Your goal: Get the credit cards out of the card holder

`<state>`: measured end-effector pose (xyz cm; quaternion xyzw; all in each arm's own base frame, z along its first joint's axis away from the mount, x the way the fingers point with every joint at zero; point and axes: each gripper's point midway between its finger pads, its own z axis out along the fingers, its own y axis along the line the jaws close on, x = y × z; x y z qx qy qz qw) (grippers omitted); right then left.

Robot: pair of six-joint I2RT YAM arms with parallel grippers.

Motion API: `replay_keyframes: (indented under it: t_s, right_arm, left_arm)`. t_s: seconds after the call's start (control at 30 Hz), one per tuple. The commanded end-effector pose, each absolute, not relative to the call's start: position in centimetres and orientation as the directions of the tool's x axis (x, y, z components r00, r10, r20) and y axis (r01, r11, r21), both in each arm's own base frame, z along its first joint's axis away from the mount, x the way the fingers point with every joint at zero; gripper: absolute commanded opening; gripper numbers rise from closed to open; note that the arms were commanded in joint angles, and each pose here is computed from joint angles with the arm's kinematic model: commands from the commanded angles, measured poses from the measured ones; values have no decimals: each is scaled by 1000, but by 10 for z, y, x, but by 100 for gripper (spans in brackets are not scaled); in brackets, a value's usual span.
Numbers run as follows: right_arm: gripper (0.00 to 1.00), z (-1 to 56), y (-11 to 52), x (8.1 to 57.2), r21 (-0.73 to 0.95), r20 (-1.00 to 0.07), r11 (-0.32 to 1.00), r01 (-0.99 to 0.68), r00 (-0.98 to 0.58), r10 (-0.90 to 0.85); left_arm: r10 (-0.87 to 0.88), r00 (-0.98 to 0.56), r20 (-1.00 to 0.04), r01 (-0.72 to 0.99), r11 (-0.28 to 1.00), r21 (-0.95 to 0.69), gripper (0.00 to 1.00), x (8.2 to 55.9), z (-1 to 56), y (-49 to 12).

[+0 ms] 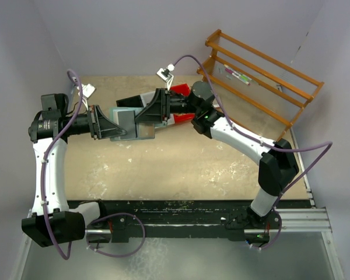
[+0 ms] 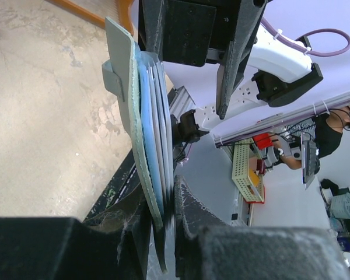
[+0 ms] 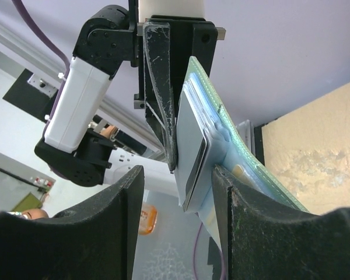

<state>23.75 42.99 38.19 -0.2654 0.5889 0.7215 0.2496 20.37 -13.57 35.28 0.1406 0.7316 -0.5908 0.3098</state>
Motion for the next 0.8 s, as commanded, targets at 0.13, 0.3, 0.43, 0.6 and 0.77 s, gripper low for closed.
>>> replay_keyframes:
  t_s: [0.13,0.3,0.43,0.6,0.77]
  right_arm:
    - [50,386,432,224,690,-706,-187,-699,-707,42]
    - [45,379,429,224,692,-703,-173,-700,-709,58]
    - [42,375,431,221,709,-676,-209,-673,-734,68]
    - [40,380,441,214,708,-663,-263,-655,-745,71]
    - [30,386,450,206,704,-659,-305,-642,-750,59]
  left_arm:
    - [-141,-706,-694,674,165,-720,20,180,385,-143]
    - [-141,-705,-695,680,145,-719,20,178,389,-144]
    - [-140,-704,-696,683,131,-718,20,177,391,-144]
    - [-140,-704,-697,684,131,-717,20,177,390,-144]
    - [-141,-706,-694,676,156,-720,21,181,385,-143]
